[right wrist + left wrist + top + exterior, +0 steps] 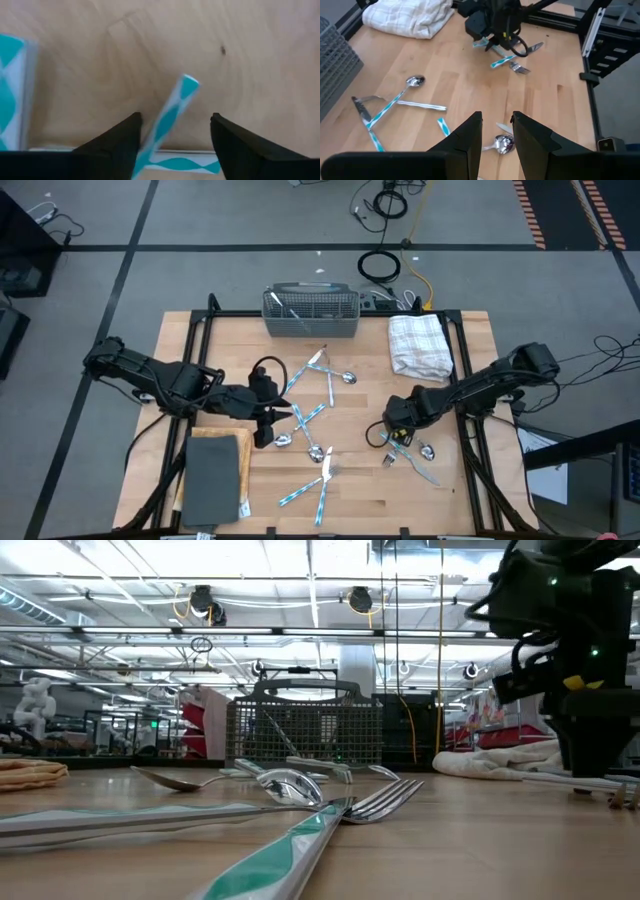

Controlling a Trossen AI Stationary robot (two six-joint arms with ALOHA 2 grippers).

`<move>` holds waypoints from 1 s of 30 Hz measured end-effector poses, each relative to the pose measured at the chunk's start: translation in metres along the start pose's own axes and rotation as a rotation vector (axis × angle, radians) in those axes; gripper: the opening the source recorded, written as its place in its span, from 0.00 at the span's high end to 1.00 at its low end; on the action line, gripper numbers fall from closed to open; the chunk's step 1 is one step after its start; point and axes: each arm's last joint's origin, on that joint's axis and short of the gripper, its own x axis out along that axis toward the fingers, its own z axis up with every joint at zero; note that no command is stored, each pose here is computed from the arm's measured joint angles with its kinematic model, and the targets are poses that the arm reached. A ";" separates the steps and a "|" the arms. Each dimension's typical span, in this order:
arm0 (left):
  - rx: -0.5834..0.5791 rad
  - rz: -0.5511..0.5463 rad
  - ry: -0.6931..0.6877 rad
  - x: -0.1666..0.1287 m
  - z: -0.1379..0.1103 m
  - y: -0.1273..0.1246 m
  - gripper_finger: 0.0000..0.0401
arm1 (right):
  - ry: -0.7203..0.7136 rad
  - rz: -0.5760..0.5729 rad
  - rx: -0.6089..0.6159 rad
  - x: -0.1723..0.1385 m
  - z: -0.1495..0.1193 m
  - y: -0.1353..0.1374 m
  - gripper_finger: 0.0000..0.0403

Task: Sort silverware
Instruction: Put the blue spoon into the gray silverware rack

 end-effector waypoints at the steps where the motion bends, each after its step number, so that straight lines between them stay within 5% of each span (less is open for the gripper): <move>1: 0.003 0.004 0.009 0.000 -0.001 0.000 0.72 | 0.019 0.001 -0.001 0.002 0.000 0.001 0.53; 7: 0.011 0.017 0.033 0.000 -0.003 0.002 0.72 | 0.041 0.017 0.009 0.004 -0.001 0.005 0.94; 18: 0.010 0.029 0.027 0.000 -0.003 0.002 0.72 | 0.044 -0.010 -0.036 -0.047 0.012 0.009 0.99; 24: 0.010 0.040 0.021 0.000 -0.003 0.002 0.72 | -0.245 0.030 -0.168 -0.116 0.053 0.022 1.00; 27: 0.011 0.063 0.020 0.000 -0.003 0.003 0.72 | -0.390 -0.057 -0.184 -0.149 0.073 0.013 1.00; 30: 0.015 0.087 0.037 0.000 -0.005 0.005 0.72 | -0.366 -0.201 -0.204 -0.164 0.086 -0.011 1.00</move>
